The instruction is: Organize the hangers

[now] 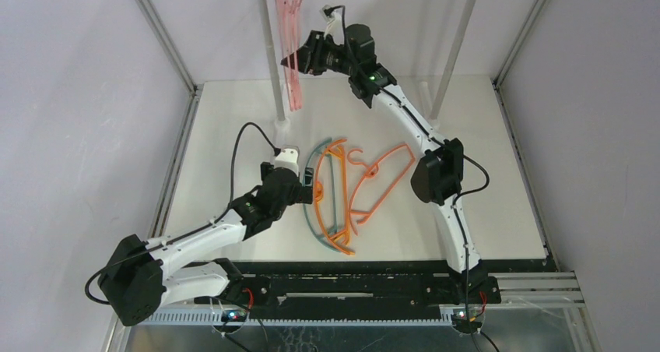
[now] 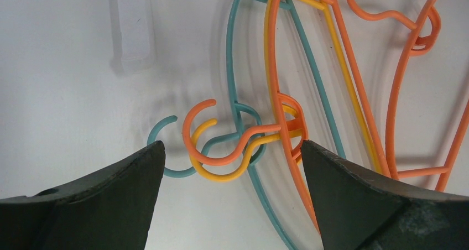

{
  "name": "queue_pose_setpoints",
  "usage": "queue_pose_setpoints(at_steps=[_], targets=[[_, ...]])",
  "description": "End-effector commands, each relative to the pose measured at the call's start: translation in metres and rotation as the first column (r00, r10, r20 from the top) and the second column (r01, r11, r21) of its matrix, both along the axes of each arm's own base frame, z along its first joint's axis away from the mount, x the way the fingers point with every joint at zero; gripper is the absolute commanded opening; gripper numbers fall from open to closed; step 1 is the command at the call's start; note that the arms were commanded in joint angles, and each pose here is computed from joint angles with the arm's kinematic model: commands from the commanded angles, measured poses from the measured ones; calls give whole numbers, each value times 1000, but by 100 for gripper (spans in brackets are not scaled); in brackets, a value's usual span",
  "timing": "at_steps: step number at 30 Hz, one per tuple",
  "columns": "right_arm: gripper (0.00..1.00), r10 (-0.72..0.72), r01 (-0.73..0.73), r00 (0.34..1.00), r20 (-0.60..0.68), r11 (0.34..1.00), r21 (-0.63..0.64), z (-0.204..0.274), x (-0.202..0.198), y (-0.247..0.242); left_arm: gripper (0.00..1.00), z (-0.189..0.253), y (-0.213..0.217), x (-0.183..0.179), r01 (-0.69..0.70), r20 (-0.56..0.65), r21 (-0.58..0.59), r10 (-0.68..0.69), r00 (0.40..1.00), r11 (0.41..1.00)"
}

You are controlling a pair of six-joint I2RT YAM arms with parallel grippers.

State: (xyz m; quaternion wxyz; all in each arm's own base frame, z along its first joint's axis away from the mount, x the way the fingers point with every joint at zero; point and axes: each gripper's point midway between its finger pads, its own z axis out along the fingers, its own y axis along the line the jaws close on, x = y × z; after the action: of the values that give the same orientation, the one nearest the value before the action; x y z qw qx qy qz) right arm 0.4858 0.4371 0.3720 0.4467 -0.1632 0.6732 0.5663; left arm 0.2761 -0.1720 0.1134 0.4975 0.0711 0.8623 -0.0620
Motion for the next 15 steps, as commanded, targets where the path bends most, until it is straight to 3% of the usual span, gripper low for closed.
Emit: queue_pose_setpoints(at_steps=[1,4,15], targets=[[54,0,-5,999,-47,995,-100,-34,-9,0,97,9,-9,5,23,34,-23,-22,999,999],[72,-36,33,999,-26,995,-95,-30,-12,-16,97,7,-8,5,21,31,-17,-20,999,1000],[80,-125,127,992,22,984,-123,-17,-39,-73,97,5,-4,5,9,30,-2,-9,999,1000]])
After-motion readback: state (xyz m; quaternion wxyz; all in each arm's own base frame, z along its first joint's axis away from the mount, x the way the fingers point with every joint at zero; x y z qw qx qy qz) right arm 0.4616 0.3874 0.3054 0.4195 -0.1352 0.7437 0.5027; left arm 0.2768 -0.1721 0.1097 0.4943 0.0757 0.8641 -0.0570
